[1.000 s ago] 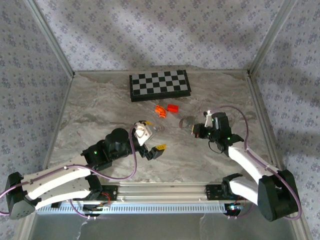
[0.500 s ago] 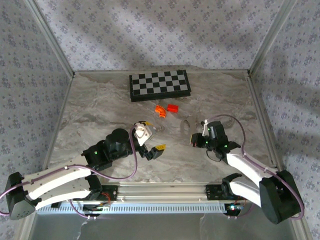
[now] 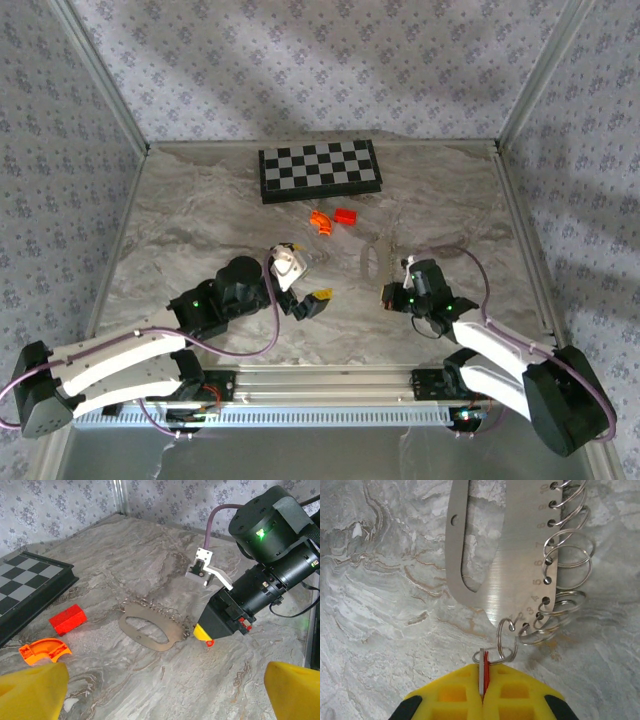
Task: Put the keys on the keyring
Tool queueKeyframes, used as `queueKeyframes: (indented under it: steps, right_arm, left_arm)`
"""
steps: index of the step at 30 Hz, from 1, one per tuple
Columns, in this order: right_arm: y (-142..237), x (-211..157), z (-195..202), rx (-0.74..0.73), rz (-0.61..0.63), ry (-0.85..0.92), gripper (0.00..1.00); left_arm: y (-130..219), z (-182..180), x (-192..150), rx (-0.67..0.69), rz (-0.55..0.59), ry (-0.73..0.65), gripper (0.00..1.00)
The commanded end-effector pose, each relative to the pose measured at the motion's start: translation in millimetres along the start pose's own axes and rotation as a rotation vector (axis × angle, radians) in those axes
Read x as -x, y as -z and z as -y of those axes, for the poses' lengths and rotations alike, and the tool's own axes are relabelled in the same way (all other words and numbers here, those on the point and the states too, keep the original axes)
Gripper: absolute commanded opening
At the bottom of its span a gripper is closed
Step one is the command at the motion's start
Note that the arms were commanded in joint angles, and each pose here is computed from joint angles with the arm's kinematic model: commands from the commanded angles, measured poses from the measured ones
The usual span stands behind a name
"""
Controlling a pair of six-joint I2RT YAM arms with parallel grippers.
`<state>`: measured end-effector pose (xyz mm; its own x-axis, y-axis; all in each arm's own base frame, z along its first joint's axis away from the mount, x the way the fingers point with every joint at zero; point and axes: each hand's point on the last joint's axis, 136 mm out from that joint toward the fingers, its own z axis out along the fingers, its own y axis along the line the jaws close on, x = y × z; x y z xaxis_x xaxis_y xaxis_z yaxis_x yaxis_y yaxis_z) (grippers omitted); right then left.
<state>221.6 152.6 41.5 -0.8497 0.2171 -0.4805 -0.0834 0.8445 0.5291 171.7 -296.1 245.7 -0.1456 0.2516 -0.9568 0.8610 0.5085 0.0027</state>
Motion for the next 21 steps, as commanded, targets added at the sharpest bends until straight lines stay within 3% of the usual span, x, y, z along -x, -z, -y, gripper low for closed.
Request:
queueKeyframes:
  steps: [1,21]
  right_arm:
    - [1,-4,7,-0.029,0.010,-0.027,0.00]
    - [5,-26,19,-0.064,-0.019,-0.044,0.03]
  left_arm:
    - [0,-2,12,0.007,0.039,0.017,0.99]
    - [-9,-5,4,0.012,0.022,0.025,0.99]
